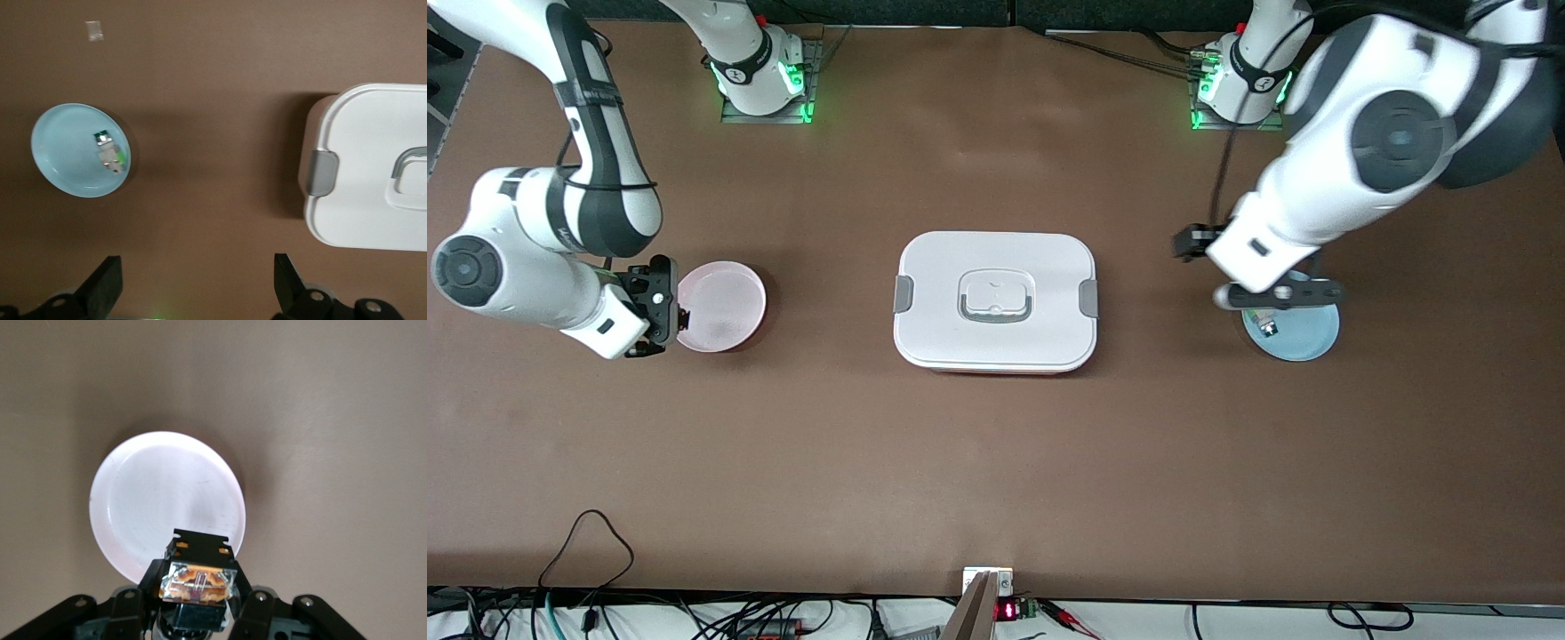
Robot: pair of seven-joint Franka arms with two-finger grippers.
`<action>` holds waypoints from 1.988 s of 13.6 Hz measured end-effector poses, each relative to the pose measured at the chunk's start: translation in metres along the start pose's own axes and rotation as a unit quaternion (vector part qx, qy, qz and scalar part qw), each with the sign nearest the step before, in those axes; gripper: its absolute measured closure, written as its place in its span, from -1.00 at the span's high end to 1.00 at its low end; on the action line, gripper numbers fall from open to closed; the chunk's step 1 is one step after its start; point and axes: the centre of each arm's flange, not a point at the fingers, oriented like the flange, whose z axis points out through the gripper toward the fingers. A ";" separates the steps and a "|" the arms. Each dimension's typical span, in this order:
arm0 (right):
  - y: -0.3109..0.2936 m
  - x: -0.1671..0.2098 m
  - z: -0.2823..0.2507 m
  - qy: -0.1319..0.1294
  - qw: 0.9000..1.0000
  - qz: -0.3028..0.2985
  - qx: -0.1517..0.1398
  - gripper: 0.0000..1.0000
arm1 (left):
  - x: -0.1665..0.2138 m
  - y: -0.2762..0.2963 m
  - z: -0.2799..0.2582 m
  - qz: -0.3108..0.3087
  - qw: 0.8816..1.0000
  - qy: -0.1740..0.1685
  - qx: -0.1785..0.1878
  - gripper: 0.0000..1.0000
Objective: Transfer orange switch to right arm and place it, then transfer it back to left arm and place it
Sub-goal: 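Carry the switch to the white plate while the left gripper retracts, then lower the switch onto the white plate and open the right gripper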
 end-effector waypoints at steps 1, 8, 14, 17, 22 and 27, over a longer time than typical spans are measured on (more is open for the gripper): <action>-0.005 0.000 0.017 -0.001 1.000 -0.002 -0.008 -0.14 | -0.002 -0.010 -0.004 0.004 1.000 0.000 0.001 1.00; -0.056 0.015 0.114 -0.004 0.999 -0.013 -0.047 -0.14 | -0.045 -0.021 -0.054 0.005 1.000 0.022 0.010 1.00; -0.067 0.019 0.125 -0.005 0.998 -0.031 -0.046 -0.07 | -0.041 -0.060 -0.064 -0.029 0.999 0.033 0.001 1.00; -0.066 0.019 0.121 -0.005 0.998 -0.031 -0.051 0.32 | -0.017 -0.140 -0.066 -0.033 0.998 0.047 -0.006 1.00; -0.061 0.021 0.091 -0.001 0.998 0.019 -0.066 1.00 | -0.014 -0.171 -0.068 -0.032 0.998 0.049 -0.008 1.00; -0.018 0.072 -0.031 0.017 0.991 0.117 -0.059 1.00 | -0.017 -0.159 -0.069 -0.039 0.998 0.052 0.004 1.00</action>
